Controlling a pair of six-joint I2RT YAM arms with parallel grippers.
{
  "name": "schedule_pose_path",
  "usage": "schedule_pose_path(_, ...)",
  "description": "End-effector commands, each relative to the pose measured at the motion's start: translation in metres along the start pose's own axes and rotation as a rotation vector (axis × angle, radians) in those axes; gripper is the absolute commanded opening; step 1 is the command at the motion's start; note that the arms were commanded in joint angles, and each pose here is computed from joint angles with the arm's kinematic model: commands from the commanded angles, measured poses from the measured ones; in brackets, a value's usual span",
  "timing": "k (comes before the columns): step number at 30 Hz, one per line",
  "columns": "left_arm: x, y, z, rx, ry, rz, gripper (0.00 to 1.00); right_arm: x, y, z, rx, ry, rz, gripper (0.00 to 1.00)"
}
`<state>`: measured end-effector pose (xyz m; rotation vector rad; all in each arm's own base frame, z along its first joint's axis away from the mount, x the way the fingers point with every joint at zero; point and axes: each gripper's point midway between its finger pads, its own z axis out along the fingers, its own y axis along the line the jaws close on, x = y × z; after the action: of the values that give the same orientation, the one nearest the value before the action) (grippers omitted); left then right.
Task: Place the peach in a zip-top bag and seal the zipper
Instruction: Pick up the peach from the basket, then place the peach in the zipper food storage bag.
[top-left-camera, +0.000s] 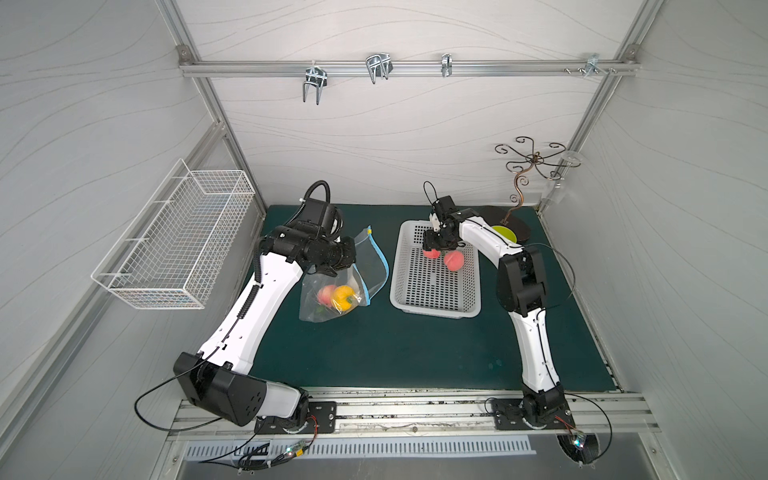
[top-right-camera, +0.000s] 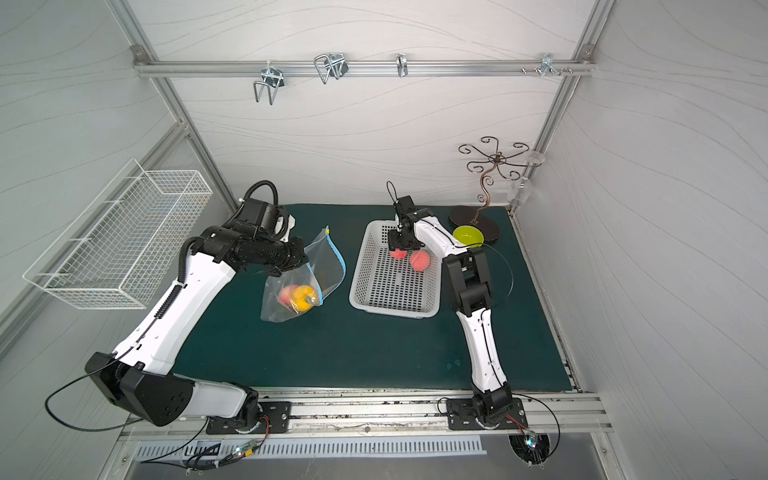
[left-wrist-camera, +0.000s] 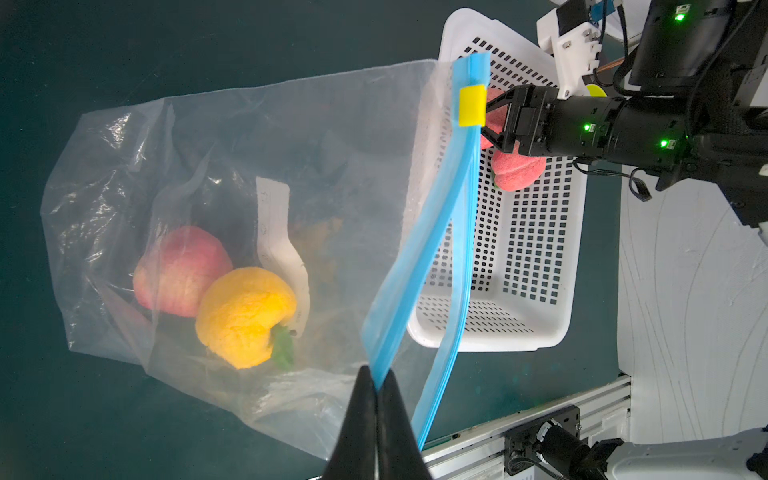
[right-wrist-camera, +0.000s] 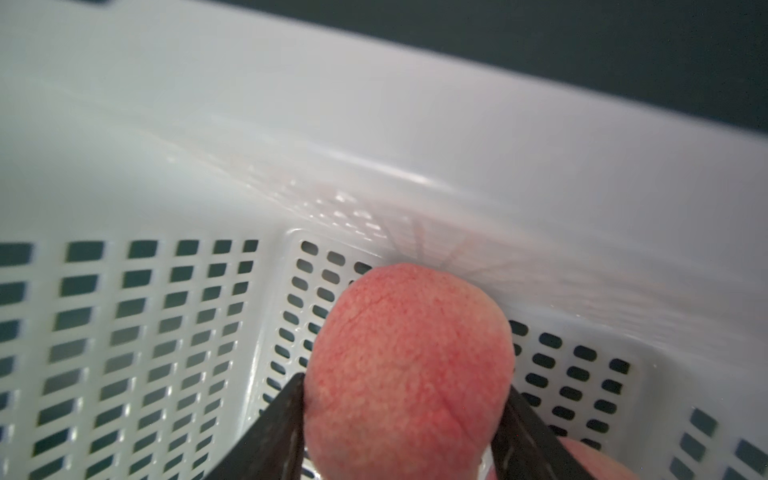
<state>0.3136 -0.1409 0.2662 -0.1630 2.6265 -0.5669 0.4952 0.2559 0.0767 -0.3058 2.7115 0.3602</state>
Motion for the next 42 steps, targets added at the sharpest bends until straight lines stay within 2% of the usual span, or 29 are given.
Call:
schedule_pose_path(1, -0.007, -0.006, -0.004, 0.016, -0.028, 0.024, 0.0, -0.014, 0.017, -0.047, -0.094, -0.071, 0.008, 0.63)
schedule_pose_path(4, -0.006, -0.006, -0.003, 0.017, -0.025, 0.024, 0.0, -0.022, 0.035, -0.081, -0.216, -0.138, 0.016, 0.64)
schedule_pose_path(11, -0.006, -0.005, -0.002, 0.017, -0.026, 0.021, 0.0, -0.02, 0.097, -0.171, -0.621, -0.272, -0.023, 0.64)
schedule_pose_path(16, -0.006, -0.006, 0.0, 0.021, -0.025, 0.018, 0.0, 0.004, 0.142, -0.214, -0.826, -0.259, -0.125, 0.64)
schedule_pose_path(21, -0.006, -0.006, 0.0, 0.024, -0.024, 0.016, 0.0, 0.035, 0.193, -0.229, -0.941, -0.198, -0.263, 0.65)
schedule_pose_path(28, -0.006, -0.008, -0.001, 0.034, -0.024, 0.014, 0.0, 0.057, 0.241, -0.218, -0.963, -0.129, -0.354, 0.65)
schedule_pose_path(32, -0.006, -0.01, -0.004, 0.039, -0.03, 0.013, 0.0, 0.063, 0.251, -0.2, -0.924, -0.096, -0.362, 0.66)
schedule_pose_path(39, -0.01, -0.018, -0.02, 0.069, -0.053, 0.019, 0.0, 0.065, 0.251, -0.17, -0.763, -0.098, -0.382, 0.67)
schedule_pose_path(42, -0.012, -0.022, -0.029, 0.084, -0.073, 0.021, 0.0, 0.062, 0.249, -0.164, -0.67, -0.117, -0.412, 0.71)
